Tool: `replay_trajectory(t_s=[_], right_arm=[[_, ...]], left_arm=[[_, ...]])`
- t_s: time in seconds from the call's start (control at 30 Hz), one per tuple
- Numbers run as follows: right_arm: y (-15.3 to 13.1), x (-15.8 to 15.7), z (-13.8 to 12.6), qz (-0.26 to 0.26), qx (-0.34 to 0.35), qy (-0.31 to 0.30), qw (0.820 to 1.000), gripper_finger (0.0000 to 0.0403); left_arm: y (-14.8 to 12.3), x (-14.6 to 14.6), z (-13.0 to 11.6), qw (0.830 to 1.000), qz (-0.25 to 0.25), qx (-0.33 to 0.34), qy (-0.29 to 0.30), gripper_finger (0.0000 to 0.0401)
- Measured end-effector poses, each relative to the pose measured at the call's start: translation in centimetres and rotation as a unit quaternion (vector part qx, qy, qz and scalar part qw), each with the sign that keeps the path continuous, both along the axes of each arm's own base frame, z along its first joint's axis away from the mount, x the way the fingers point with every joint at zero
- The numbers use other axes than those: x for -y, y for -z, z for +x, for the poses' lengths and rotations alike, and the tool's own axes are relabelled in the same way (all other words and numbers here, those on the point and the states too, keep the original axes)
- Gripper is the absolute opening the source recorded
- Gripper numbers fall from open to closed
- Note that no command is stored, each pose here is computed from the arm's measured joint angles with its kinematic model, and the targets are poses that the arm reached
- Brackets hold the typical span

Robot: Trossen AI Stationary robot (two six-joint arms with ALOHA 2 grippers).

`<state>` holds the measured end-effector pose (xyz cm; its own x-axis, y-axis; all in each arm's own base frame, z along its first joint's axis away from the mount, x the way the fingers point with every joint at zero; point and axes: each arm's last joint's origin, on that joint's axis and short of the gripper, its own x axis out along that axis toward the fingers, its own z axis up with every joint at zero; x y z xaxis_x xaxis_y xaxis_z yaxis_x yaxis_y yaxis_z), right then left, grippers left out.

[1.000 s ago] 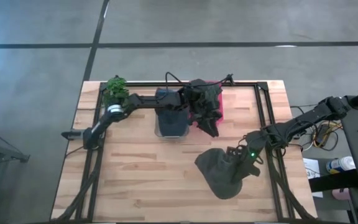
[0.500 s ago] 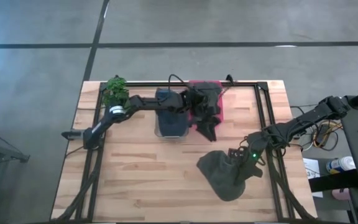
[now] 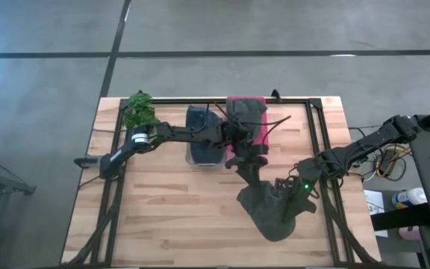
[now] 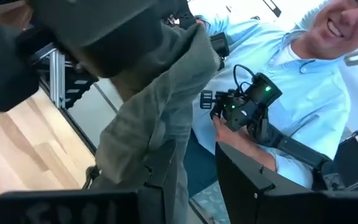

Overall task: Pick & Place hat
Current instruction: Put the green cap into the red bin

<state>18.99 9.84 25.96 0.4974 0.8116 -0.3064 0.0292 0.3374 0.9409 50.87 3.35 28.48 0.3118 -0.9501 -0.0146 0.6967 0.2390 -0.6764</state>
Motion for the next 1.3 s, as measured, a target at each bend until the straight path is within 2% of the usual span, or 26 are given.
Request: replay_trajectory(t_s=[0.1,0.27,0.37,0.73,0.93,1.1,1.3], right_arm=[[0.2,0.0,-0.1,-0.005,-0.012,0.000,1.000,0.0013],[0.4,0.1,-0.1,-0.010,-0.017,-0.001,1.000,0.0013],[0.4,0.1,-0.1,-0.010,-0.017,-0.001,1.000,0.0013],[0.4,0.1,-0.1,-0.014,-0.010,-0.004,1.000,0.0013],[0.4,0.1,-0.1,-0.016,-0.007,-0.005,1.000,0.0013],[0.4,0.1,-0.1,-0.017,-0.005,-0.004,1.000,0.0013],[0.4,0.1,-0.1,-0.021,0.000,-0.004,1.000,0.0013]], left_arm=[[0.0,-0.4,0.1,1.000,0.005,0.009,-0.023,0.0104],[0.0,-2.7,0.2,0.995,0.010,0.010,-0.098,0.0104],[0.0,-3.2,0.2,0.993,0.016,0.021,-0.114,0.0104],[0.8,-0.2,0.3,0.995,0.040,0.060,-0.067,0.0104],[0.9,0.1,0.3,0.995,0.043,0.058,-0.069,0.0104],[1.1,0.1,0.4,0.991,0.057,0.056,-0.104,0.0104],[1.2,1.0,0.5,0.992,0.060,0.056,-0.098,0.0104]])
